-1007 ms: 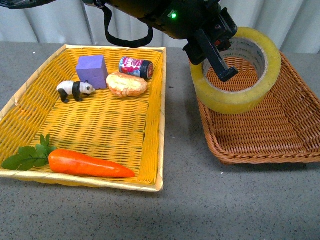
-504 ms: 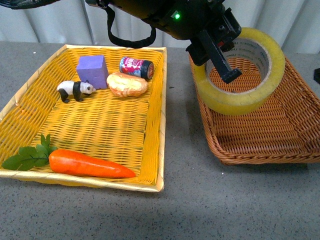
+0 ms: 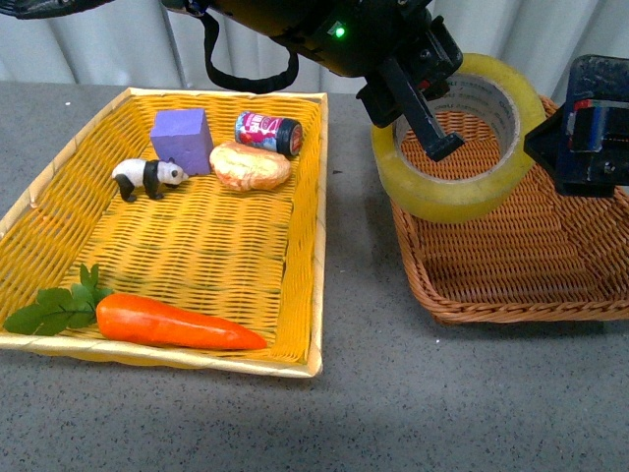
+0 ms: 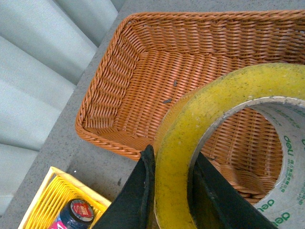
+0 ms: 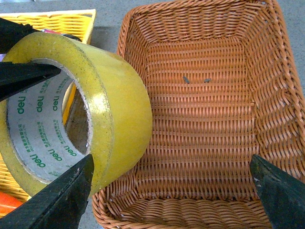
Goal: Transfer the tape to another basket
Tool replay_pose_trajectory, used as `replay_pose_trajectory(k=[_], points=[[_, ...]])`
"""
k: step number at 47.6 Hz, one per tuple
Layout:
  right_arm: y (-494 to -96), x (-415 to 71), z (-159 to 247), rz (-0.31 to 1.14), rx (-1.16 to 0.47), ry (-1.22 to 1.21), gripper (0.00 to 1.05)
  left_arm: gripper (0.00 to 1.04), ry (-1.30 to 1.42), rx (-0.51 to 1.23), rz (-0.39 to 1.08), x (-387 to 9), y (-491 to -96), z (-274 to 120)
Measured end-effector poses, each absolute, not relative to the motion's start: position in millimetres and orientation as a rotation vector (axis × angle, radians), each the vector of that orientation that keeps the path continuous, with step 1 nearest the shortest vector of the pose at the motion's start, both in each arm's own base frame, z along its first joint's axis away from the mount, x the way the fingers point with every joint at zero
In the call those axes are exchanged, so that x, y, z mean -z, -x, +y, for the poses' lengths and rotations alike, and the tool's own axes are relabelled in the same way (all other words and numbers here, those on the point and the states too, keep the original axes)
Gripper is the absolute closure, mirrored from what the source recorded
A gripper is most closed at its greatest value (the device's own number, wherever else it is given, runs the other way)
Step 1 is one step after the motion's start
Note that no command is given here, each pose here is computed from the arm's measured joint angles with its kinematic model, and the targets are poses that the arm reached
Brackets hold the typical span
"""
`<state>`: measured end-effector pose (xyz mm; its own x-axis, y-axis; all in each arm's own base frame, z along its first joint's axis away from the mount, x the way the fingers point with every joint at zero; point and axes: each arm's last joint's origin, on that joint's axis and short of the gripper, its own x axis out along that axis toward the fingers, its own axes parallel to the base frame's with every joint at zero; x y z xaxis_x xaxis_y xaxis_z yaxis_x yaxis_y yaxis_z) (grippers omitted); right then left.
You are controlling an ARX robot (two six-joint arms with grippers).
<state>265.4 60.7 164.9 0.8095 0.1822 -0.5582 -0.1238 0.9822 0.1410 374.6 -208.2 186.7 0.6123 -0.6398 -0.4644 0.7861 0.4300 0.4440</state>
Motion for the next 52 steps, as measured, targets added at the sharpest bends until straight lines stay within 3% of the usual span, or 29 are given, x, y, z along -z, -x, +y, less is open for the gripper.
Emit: replay_pose_trajectory(k=[32,48,52], points=[[-291.5,-159.1,68.3,0.625,-0.18,-0.129,0.09,0.88,-0.678,0.913,0.239,-185.5,-374.5,-208.5],[-292.4,-160.6,75.6,0.675,-0.204,-0.152,0.64,0.88,-0.679,0.916,0.239,-185.3,-373.6,-210.2],[-292.8,-160.2,76.2,0.681,-0.193,-0.16,0.73,0.88,-0.677,0.912,0.243,-185.0,-373.6,-210.6]])
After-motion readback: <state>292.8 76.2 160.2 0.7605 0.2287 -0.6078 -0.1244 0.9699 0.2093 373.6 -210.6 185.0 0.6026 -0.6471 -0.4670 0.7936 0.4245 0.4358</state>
